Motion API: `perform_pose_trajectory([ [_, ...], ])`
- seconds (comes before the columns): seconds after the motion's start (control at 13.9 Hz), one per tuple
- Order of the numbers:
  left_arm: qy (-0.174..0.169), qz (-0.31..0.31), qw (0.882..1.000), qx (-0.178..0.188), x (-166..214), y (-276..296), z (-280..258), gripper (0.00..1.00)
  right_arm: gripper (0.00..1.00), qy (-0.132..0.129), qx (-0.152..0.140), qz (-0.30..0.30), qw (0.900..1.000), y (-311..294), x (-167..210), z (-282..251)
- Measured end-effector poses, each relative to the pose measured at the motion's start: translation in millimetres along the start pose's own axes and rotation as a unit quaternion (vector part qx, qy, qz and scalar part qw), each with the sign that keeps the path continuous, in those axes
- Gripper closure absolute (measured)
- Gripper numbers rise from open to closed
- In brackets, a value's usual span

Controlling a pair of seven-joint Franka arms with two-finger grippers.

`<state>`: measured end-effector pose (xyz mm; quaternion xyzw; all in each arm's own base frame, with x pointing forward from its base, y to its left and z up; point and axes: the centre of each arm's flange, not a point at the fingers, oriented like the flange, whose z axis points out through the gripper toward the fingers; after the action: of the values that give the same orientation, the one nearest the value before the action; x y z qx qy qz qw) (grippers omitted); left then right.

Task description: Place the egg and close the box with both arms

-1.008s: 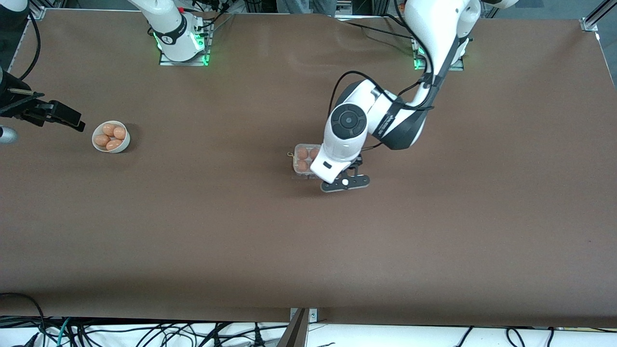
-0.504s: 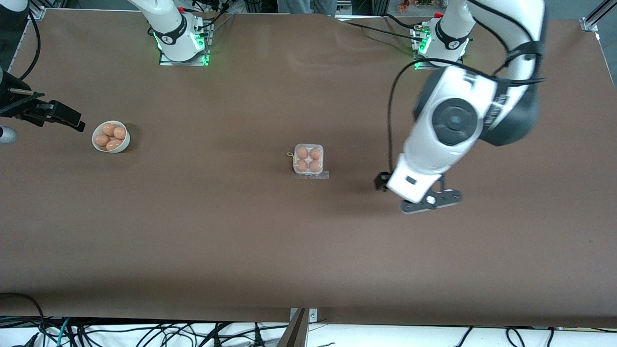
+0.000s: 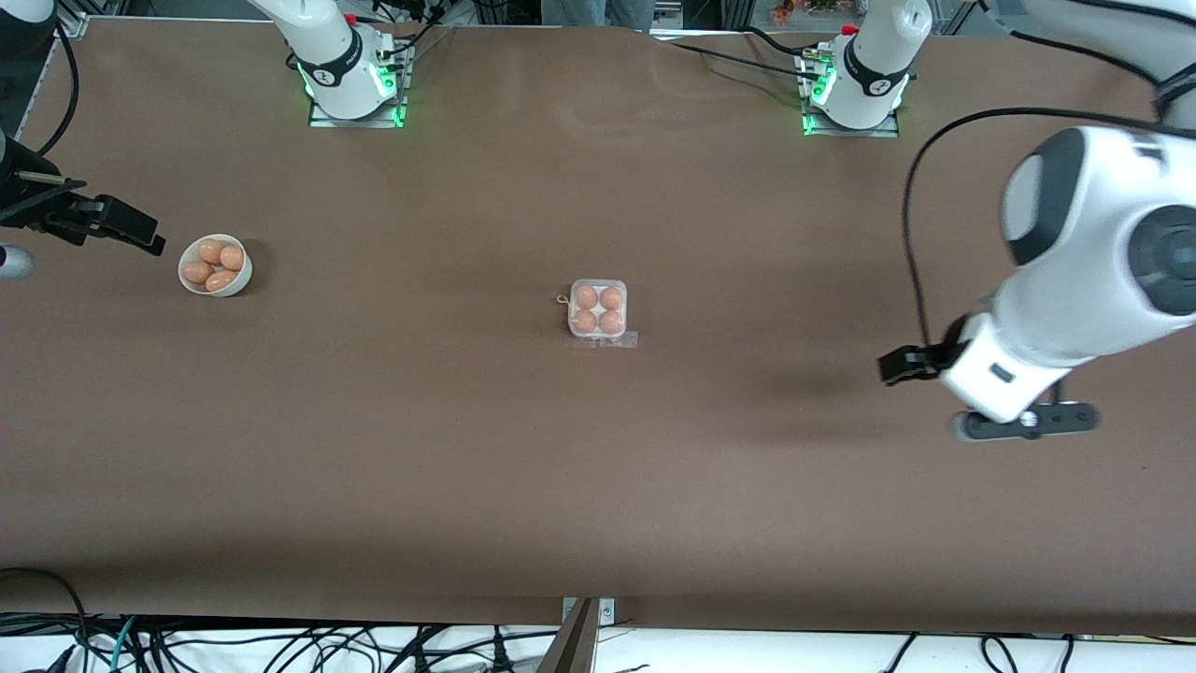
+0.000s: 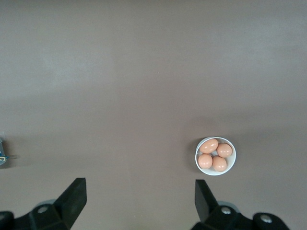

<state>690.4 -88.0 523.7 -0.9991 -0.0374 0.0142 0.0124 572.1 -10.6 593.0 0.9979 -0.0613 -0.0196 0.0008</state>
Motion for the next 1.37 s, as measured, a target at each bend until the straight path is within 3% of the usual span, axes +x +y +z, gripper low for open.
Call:
perform_pose_trajectory([
  [0.36,0.016,0.036,0.999,-0.006,-18,-70,-47,0.00,0.00,0.000,0.000,0.000,1.000,0,0,0],
  [0.86,-0.015,0.046,0.999,-0.010,-69,-78,-49,0.00,0.00,0.000,0.000,0.000,1.000,0,0,0],
  [1.37,-0.019,0.047,0.999,-0.013,-95,-83,-53,0.00,0.00,0.000,0.000,0.000,1.000,0,0,0],
])
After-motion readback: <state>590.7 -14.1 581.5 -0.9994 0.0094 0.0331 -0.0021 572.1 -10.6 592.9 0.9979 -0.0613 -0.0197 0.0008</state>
